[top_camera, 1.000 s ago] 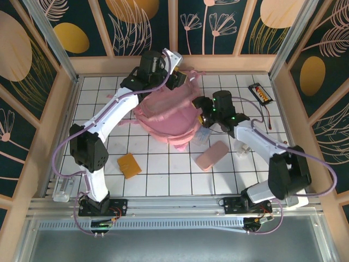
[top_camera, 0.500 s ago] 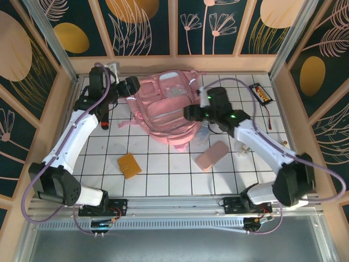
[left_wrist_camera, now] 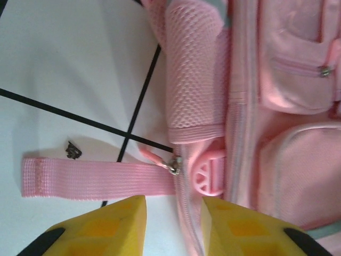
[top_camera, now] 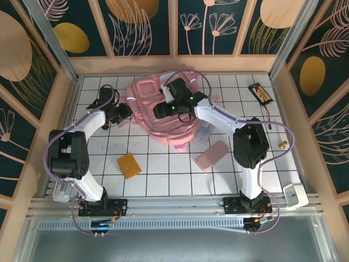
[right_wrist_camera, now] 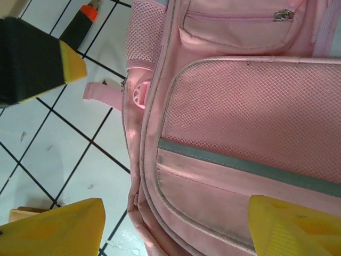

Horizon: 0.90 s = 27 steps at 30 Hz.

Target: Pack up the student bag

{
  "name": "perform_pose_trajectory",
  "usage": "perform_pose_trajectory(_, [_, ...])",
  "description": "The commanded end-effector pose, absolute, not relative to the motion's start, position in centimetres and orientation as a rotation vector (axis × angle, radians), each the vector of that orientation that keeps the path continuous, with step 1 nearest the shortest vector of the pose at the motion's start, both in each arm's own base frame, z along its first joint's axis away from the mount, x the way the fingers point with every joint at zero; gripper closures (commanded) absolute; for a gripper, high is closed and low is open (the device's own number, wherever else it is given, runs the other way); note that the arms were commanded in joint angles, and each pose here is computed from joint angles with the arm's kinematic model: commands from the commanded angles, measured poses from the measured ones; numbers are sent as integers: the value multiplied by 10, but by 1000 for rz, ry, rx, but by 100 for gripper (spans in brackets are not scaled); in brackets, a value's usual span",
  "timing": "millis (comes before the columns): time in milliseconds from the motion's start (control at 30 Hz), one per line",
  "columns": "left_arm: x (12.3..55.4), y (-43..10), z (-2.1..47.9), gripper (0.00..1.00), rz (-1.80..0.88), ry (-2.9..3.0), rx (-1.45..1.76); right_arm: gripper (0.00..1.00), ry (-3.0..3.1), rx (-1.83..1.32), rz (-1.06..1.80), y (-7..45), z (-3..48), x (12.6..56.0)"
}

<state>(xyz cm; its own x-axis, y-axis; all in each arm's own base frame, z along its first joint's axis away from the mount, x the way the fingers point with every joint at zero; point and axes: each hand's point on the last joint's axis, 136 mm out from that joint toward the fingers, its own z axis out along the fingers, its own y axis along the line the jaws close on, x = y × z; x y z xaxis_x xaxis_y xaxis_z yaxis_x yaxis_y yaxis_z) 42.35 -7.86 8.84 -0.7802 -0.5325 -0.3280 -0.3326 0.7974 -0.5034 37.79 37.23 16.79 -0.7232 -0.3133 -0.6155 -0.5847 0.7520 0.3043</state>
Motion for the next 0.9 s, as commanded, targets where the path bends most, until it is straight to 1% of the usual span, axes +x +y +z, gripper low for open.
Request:
perform_pose_trajectory(0, [427, -81, 88, 62, -651, 2493, -660, 29, 2488, -612, 620, 355, 160, 378])
perform_pose_trajectory(100, [430, -80, 75, 68, -653, 2516, -666, 30, 2503, -607, 598, 347, 153, 383])
perform_pose_trajectory(200, [437, -67, 64, 78, -628, 2530, -711, 32, 2503, -597, 602, 343, 155, 386])
perform_pose_trajectory(233, [440, -65, 63, 80, -624, 2536, -713, 32, 2500, -592, 605, 342, 157, 386])
perform_pose_trajectory(300, [445, -70, 66, 84, -649, 2540, -615, 32, 2501, -587, 592, 339, 157, 386])
perform_pose_trajectory(333, [448, -76, 68, 83, -673, 2548, -519, 32, 2510, -567, 569, 334, 156, 386])
perform_pose_trajectory(367, [450, -80, 70, 74, -682, 2562, -421, 32, 2522, -540, 546, 327, 155, 387])
perform_pose_trajectory(400, [451, -83, 72, 69, -683, 2577, -348, 32, 2531, -511, 532, 320, 155, 388])
perform_pose_trajectory(467, [456, -91, 87, 68, -699, 2558, -161, 31, 2540, -423, 516, 297, 158, 391])
perform_pose_trajectory(533, [460, -93, 114, 68, -672, 2472, -5, 30, 2547, -322, 493, 268, 157, 397])
perform_pose_trajectory(633, [460, -105, 150, 72, -639, 2299, 220, 28, 2583, -154, 443, 217, 152, 405])
perform_pose_trajectory(667, [447, -124, 173, 71, -614, 2190, 447, 28, 2613, -91, 415, 200, 146, 405])
perform_pose_trajectory(700, [430, -145, 179, 70, -564, 2100, 675, 28, 2641, -53, 406, 189, 140, 405])
perform_pose_trajectory(733, [407, -170, 180, 65, -483, 1978, 947, 28, 2668, -22, 421, 180, 134, 403])
perform_pose_trajectory(767, [389, -189, 179, 53, -404, 1865, 1123, 28, 2682, 7, 453, 176, 131, 400])
perform_pose_trajectory(800, [379, -205, 182, 48, -376, 1772, 1209, 28, 2687, 38, 484, 172, 129, 398])
perform_pose_trajectory(867, [358, -232, 189, 48, -439, 1594, 1343, 27, 2691, 88, 597, 175, 126, 395])
